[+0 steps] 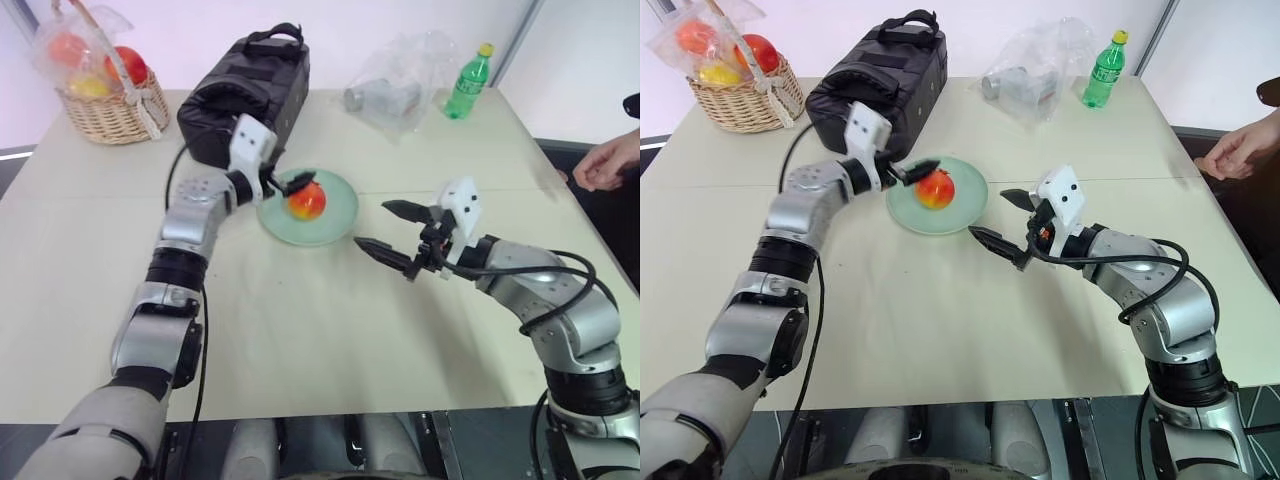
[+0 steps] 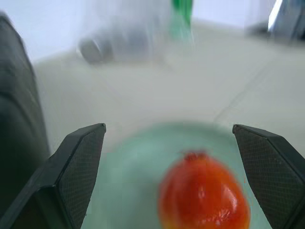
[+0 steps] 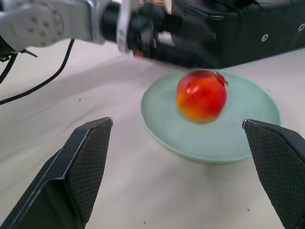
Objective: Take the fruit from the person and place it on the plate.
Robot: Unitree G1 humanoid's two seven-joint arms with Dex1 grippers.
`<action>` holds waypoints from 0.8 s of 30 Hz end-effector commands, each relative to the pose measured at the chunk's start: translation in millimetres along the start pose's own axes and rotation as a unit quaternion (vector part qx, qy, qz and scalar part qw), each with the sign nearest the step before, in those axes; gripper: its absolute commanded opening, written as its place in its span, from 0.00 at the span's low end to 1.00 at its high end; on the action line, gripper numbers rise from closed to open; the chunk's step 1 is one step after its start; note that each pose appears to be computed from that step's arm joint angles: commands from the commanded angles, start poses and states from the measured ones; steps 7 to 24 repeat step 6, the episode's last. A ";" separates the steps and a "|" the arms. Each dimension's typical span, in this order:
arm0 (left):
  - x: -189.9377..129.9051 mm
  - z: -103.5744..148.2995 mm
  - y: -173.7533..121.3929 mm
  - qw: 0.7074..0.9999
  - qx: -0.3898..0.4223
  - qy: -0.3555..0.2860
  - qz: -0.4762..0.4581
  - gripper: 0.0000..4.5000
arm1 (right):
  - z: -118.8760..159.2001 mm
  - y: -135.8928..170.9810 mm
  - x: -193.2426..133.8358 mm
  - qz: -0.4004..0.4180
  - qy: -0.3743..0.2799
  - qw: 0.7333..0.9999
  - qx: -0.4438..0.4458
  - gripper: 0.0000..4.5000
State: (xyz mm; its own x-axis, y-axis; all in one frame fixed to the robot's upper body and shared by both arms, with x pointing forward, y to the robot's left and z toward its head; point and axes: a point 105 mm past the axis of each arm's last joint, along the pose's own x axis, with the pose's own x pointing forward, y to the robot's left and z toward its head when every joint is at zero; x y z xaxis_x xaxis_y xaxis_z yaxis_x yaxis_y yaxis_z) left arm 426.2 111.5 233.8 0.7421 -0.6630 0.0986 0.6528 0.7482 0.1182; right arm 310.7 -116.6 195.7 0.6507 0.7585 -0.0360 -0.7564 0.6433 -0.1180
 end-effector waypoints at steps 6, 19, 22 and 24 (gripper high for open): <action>-87.0 24.6 30.0 0.993 -0.013 -0.029 0.110 0.99 | 2.9 -52.4 2.3 -0.108 -0.030 0.993 -0.040 1.00; -87.0 24.6 30.0 0.993 -0.013 -0.029 0.110 0.99 | 2.9 -52.4 2.3 -0.108 -0.030 0.993 -0.040 1.00; -87.0 24.6 30.0 0.993 -0.013 -0.029 0.110 0.99 | 2.9 -52.4 2.3 -0.108 -0.030 0.993 -0.040 1.00; -87.0 24.6 30.0 0.993 -0.013 -0.029 0.110 0.99 | 2.9 -52.4 2.3 -0.108 -0.030 0.993 -0.040 1.00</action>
